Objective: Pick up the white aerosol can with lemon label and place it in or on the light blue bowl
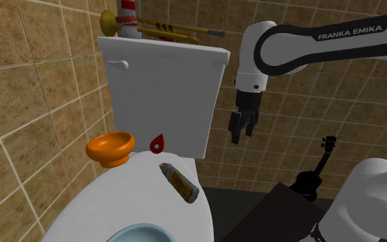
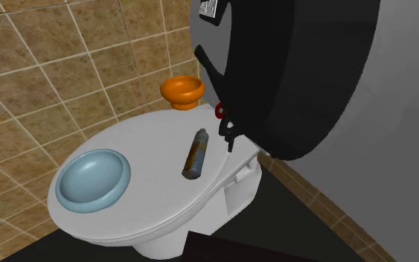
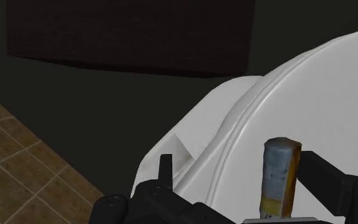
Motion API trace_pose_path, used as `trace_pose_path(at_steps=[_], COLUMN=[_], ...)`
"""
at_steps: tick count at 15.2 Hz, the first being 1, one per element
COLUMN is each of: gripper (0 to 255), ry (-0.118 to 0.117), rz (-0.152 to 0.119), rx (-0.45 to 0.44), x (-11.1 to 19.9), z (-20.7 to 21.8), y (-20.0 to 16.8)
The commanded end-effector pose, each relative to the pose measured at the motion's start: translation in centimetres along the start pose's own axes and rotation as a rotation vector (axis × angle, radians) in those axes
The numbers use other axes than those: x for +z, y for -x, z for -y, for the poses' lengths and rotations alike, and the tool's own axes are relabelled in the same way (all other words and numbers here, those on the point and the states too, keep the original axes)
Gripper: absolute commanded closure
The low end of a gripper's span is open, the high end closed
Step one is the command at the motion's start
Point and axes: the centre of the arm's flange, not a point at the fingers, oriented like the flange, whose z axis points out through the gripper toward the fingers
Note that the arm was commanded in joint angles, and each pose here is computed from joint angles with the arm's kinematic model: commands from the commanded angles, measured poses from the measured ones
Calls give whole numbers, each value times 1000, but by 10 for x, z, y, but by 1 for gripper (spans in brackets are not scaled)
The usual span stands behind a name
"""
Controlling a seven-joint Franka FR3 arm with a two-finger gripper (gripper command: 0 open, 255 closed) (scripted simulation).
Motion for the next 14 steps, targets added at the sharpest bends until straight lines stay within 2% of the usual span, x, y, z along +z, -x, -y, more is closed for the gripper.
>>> trace_pose_path(at_steps=[1,14], gripper=[0,0], ry=[3,25], rz=[-5,-22], rx=[-3,-28], x=[13,107], z=[14,104], y=[-18,-129])
